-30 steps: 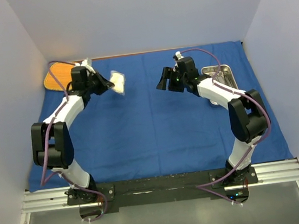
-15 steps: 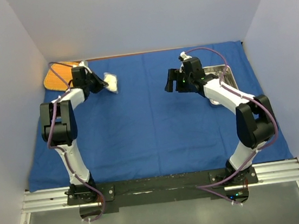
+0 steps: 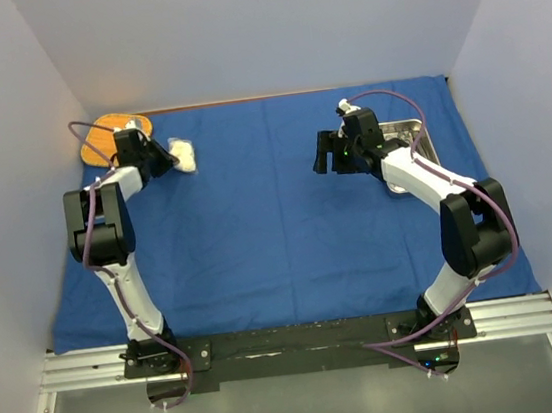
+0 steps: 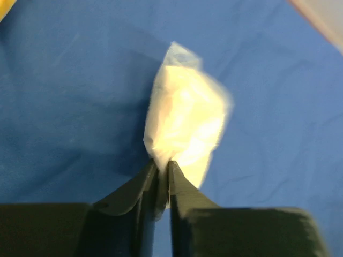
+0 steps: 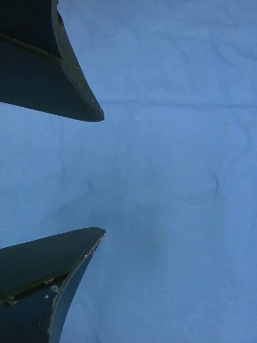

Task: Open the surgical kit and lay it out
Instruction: Place the medical item in the surgical kit.

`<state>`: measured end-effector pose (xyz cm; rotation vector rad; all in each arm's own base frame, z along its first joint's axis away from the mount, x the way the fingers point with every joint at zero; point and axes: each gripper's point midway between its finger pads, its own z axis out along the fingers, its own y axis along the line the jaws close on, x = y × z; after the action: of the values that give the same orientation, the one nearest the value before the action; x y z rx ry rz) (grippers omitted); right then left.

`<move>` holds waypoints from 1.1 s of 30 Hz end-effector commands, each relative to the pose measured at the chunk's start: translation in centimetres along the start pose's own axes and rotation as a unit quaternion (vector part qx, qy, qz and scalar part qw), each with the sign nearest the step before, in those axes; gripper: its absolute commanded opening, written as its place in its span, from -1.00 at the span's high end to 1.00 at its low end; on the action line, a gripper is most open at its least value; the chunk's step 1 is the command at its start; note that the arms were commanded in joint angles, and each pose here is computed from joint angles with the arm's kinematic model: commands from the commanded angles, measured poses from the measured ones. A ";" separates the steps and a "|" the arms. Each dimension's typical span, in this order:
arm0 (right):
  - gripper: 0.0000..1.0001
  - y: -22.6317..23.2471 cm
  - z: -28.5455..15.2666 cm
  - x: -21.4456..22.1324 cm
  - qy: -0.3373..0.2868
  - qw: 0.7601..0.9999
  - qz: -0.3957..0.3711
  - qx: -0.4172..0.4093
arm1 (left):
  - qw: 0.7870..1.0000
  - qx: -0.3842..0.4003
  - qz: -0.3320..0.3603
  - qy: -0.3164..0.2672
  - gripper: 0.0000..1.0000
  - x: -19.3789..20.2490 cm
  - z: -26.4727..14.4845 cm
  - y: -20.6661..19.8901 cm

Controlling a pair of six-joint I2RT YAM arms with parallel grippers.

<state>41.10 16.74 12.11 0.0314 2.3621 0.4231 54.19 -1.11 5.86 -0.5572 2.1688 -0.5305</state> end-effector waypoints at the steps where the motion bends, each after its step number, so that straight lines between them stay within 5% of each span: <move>1: -0.70 -0.3 -1.0 -1.0 -0.022 1.000 -0.010 0.010 | 0.997 -0.072 0.017 0.031 0.48 1.0 0.5 3.4; 9: -0.69 -1.0 -1.0 -1.3 -0.025 0.999 -0.018 0.022 | 0.987 -0.152 0.054 0.004 -0.14 -1.9 -1.9 5.0; 15: -0.70 -1.5 -1.4 -2.2 -0.030 0.999 -0.026 0.030 | 0.985 -0.154 0.072 -0.019 -0.31 -4.8 -3.4 3.2; 27: -0.70 -2.2 -1.6 -2.2 -0.027 0.998 -0.027 0.043 | 0.994 0.001 0.059 -0.092 -0.26 -7.3 -2.3 -4.6; 33: -0.69 -2.8 -1.8 -1.7 -0.021 0.998 -0.029 0.053 | 0.996 0.039 0.029 -0.070 -0.21 -5.7 0.6 -5.0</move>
<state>40.62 14.07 10.76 0.0230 2.4098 0.2991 57.00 -0.61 11.58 -0.4857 2.0772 -0.4087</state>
